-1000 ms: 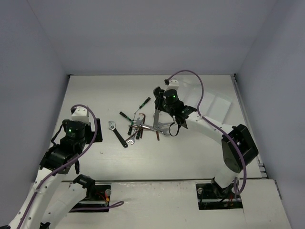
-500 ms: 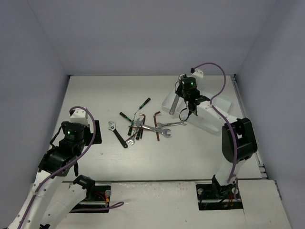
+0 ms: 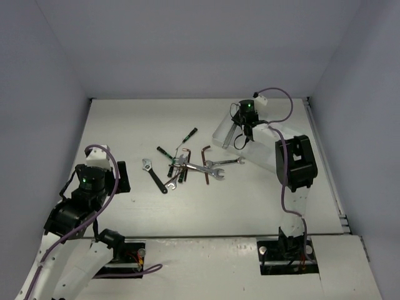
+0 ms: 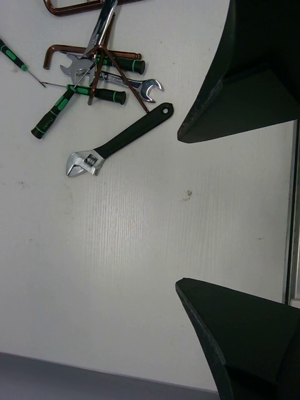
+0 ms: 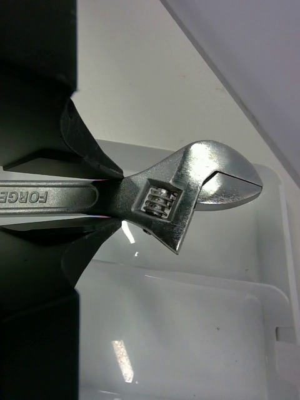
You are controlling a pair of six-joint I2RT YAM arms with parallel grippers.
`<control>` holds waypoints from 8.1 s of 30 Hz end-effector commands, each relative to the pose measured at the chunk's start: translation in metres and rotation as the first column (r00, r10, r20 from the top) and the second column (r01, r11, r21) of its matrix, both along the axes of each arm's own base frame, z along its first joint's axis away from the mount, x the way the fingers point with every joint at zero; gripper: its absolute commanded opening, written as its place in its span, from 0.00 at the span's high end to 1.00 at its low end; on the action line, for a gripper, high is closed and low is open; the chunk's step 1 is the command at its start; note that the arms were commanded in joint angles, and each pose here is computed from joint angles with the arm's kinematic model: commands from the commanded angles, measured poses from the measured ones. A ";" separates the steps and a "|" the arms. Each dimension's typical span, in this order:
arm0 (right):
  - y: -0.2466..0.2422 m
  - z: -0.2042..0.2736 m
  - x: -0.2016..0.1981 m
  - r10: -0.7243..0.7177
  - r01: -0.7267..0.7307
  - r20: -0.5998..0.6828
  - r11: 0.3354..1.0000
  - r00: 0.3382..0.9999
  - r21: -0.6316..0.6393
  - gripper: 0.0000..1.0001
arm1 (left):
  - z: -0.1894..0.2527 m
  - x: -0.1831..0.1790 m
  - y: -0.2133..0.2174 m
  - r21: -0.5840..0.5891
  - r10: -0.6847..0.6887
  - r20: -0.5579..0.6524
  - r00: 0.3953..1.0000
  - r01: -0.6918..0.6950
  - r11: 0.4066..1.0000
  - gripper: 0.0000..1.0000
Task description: Sort the tools into containers
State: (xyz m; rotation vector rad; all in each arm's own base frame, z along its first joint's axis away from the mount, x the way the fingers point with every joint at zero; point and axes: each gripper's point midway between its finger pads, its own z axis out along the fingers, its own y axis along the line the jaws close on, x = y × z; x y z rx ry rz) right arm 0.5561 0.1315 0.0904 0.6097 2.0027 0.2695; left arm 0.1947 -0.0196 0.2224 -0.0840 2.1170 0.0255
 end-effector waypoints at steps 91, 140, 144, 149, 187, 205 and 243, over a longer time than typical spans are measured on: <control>0.058 0.146 -0.240 0.637 -0.629 0.174 0.770 0.751 -0.103 0.31 | -0.089 0.143 -0.098 -0.355 0.143 -0.357 0.923 -0.276 0.893 1.00; 0.243 0.160 -0.245 0.790 -0.797 0.265 0.594 0.552 -0.109 1.00 | 0.082 0.133 -0.216 -0.760 -0.205 0.138 0.969 0.236 0.606 1.00; 0.232 0.165 -0.241 0.764 -0.766 0.274 0.631 0.585 -0.122 1.00 | 0.075 0.133 -0.213 -0.731 -0.209 0.118 0.971 0.227 0.643 0.91; 0.210 0.155 -0.225 0.697 -0.708 0.259 0.703 0.668 -0.065 1.00 | 0.060 0.128 -0.194 -0.666 -0.169 0.063 0.984 0.167 0.727 0.18; 0.028 0.030 0.034 -0.064 0.067 0.096 0.997 0.993 -0.026 0.57 | -0.006 0.032 -0.079 -0.298 -0.013 -0.144 0.989 -0.031 0.954 0.15; 0.111 0.078 -0.131 0.723 -0.696 -0.059 0.635 0.688 -0.335 0.36 | -0.005 0.055 -0.084 -0.184 -0.057 -0.176 0.983 0.024 0.983 0.15; 0.184 -0.072 -0.226 0.792 -0.949 -0.561 0.067 0.239 -0.309 0.53 | -0.008 0.049 -0.087 -0.186 -0.106 -0.180 0.978 0.072 0.980 0.15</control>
